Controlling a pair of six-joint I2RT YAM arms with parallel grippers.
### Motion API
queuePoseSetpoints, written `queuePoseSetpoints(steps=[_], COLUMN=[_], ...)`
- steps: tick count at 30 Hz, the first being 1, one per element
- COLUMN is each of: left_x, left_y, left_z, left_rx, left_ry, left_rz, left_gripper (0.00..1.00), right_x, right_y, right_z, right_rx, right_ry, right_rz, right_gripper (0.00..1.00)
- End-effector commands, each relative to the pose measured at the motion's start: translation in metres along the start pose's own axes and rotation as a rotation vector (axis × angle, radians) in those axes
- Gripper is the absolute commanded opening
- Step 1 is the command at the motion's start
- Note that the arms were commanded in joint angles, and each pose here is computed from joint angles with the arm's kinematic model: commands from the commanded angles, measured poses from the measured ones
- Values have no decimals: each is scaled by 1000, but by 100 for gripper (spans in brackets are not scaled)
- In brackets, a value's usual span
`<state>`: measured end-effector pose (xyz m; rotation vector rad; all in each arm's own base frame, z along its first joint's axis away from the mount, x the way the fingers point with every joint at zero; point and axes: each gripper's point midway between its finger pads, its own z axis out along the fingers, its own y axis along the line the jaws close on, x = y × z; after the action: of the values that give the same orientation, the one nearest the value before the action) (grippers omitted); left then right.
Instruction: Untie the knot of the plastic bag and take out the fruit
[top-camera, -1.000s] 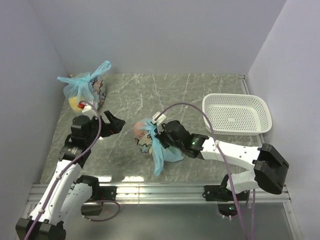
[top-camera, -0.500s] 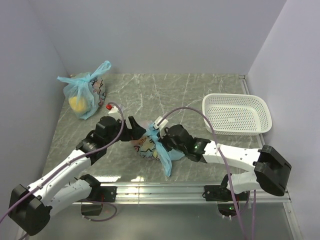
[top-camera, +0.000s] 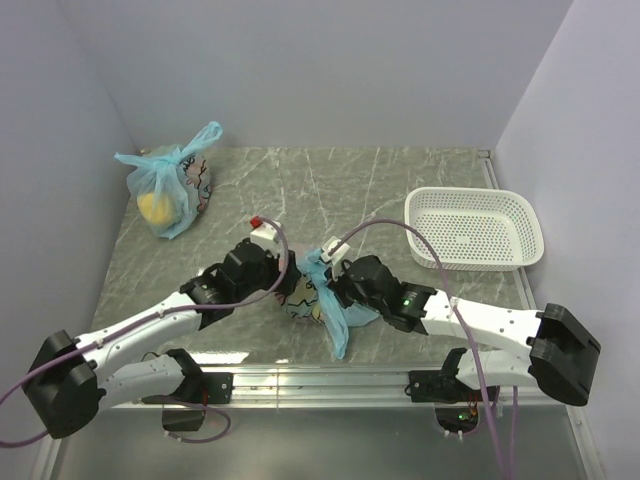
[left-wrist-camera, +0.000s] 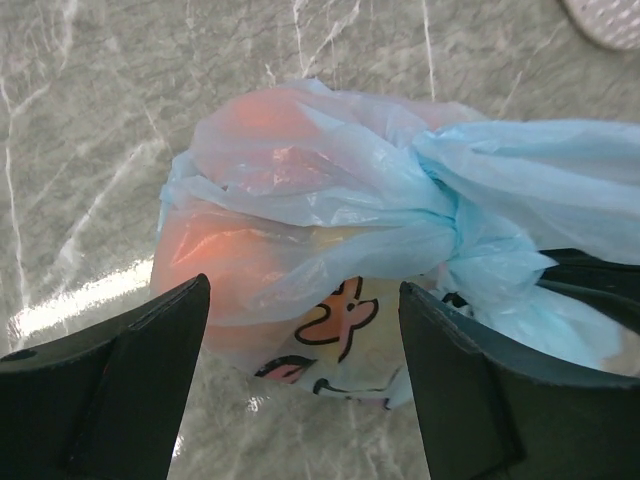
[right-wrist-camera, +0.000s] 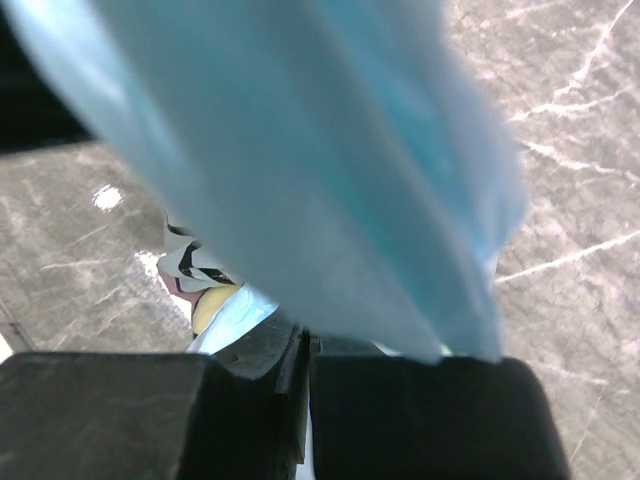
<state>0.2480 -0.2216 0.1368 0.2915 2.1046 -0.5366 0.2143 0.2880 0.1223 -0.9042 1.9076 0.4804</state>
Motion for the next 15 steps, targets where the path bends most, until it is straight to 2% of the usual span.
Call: queuePoseSetpoints(steps=[1,7,9,10,12,15], left_x=[-9,0,-1,2,-1,2], left_y=[2,-14,-20,-20,-21,-22], left_z=[8,21,25,30,34,42], left_rx=[-45,10,28,26,17,7], left_ry=[-56,-48,-52,-41,-41,-13], left_rz=[149,266,280,296,309,327], left_gripper=[82,81,77,70,64,41], right_x=[-14,-11,-10,-10,-9,-8], right_y=[0,4,4,4,4,2], right_z=[-8,-8,-8,-8,-9,-12], right_rx=[-1,-21,-23,-23,-23,-15], right_ry=[-62,-55,-55,-55,-53,-52], right_rz=[45,47,50,52,55,55], right_gripper=[0,0,0,0,0,0])
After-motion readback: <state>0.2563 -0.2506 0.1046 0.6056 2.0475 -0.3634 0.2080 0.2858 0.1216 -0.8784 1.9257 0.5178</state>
